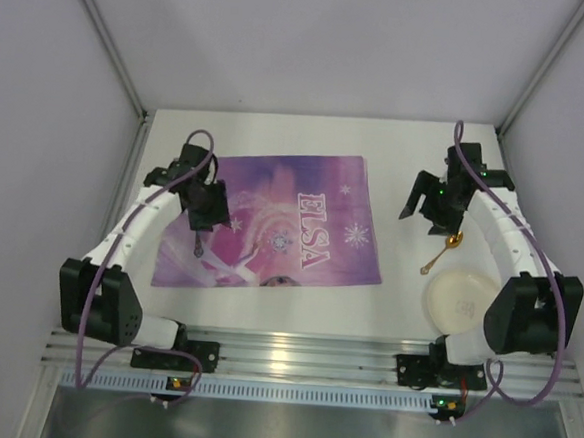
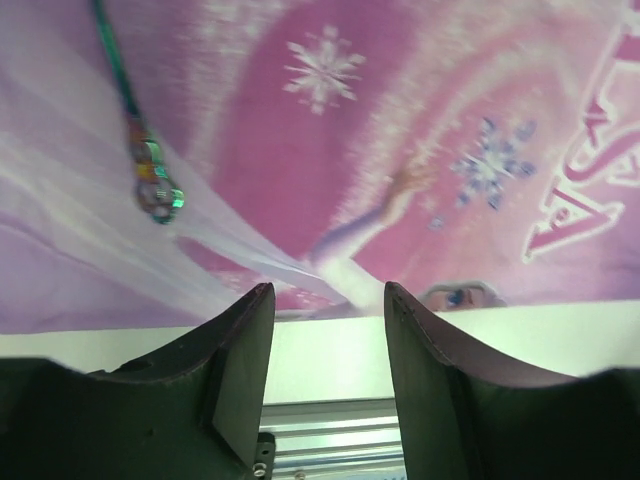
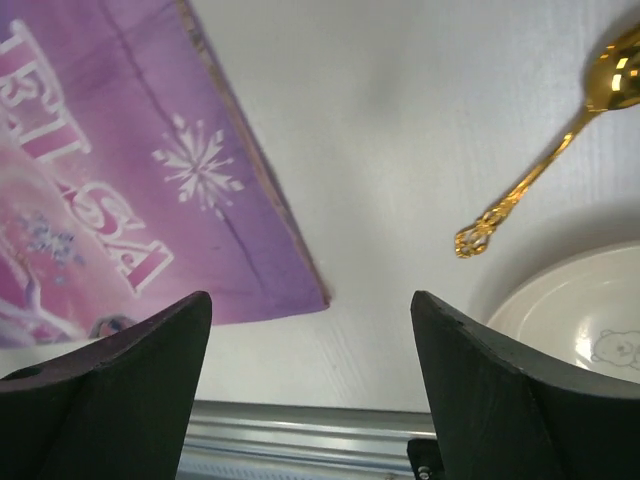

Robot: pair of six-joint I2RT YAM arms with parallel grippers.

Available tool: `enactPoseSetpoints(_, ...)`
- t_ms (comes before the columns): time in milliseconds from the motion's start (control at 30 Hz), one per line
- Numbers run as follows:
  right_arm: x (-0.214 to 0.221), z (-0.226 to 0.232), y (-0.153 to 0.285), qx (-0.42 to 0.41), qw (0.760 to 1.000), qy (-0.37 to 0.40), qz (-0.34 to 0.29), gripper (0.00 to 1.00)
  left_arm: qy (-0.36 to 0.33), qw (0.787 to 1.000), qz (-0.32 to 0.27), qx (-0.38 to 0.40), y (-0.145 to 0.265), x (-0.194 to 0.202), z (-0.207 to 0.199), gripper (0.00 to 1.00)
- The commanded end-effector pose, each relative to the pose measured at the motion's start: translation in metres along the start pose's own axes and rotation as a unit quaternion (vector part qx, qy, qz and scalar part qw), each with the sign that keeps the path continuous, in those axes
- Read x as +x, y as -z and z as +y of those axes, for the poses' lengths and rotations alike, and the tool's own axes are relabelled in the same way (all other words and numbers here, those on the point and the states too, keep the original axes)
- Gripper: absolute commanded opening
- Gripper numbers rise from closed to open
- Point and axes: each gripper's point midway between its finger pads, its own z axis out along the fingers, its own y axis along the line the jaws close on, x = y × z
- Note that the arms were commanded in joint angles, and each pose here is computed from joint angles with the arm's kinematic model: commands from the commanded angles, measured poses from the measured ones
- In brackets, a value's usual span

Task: Set the dinner table for one person

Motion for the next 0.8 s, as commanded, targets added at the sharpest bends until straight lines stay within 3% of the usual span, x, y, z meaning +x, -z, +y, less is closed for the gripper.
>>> enactPoseSetpoints(0,-0.016,-0.042,-0.009,0.077,0.997,-0.022,-0.009,0.81,-0.002,0.999,-0.050,0.006,0.012,0.007,-0.030,0.53)
enactPoseSetpoints(367,-0.041,-0.118,-0.056,0.162,0.981,-0.104,0.022,0.67,-0.070,0.995,-0.051,0.053,0.011,0.060,-0.079,0.52)
enactPoseSetpoints(533,-0.045,-0.135,-0.073,0.183,0.975,-0.124,0.031,0.63,-0.086,0.994,-0.053,0.052,0.010,0.062,-0.077,0.52)
enactPoseSetpoints(767,-0.038,-0.149,-0.090,0.207,0.967,-0.140,0.045,0.48,-0.101,0.993,-0.048,0.045,0.005,0.058,-0.079,0.52)
